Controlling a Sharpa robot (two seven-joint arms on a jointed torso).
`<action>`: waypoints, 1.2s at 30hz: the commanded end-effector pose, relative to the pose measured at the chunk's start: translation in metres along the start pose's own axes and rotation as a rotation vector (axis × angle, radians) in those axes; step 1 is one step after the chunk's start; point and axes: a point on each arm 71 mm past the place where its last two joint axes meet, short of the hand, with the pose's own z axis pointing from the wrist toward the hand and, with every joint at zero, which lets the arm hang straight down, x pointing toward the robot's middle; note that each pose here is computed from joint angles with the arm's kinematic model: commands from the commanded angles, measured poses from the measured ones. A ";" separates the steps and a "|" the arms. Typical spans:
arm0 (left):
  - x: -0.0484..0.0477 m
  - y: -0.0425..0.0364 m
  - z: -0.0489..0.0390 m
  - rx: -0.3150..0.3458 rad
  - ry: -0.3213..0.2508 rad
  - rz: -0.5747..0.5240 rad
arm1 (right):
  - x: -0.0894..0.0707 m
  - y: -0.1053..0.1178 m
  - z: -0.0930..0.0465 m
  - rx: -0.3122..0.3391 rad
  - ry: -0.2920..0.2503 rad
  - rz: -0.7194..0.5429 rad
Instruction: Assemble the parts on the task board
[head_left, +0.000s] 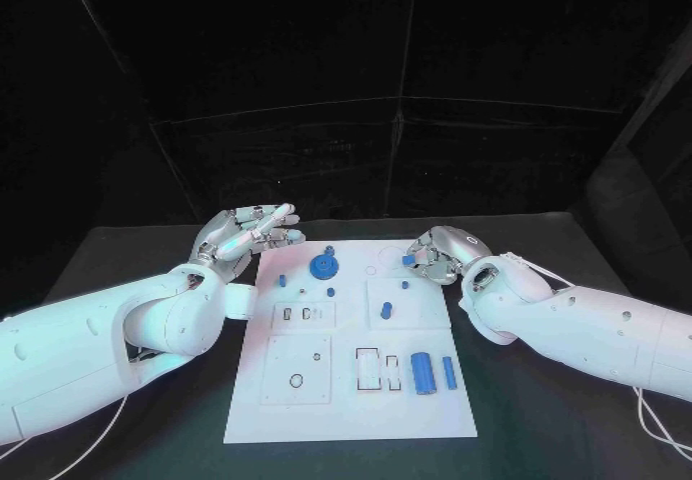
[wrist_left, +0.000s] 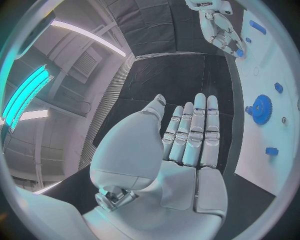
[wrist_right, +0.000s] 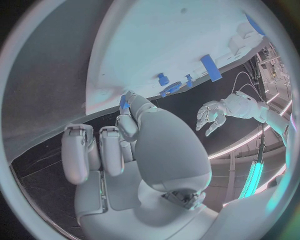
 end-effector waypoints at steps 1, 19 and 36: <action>0.0028 0.0001 0.0007 -0.010 0.031 0.007 | -0.006 0.012 -0.004 -0.086 -0.024 0.000; 0.0033 0.0167 0.0078 -0.120 0.103 0.188 | -0.041 0.070 -0.022 -0.260 0.016 0.009; 0.0111 0.0338 0.0021 -0.278 0.226 0.496 | -0.028 0.112 -0.020 -0.352 0.092 -0.068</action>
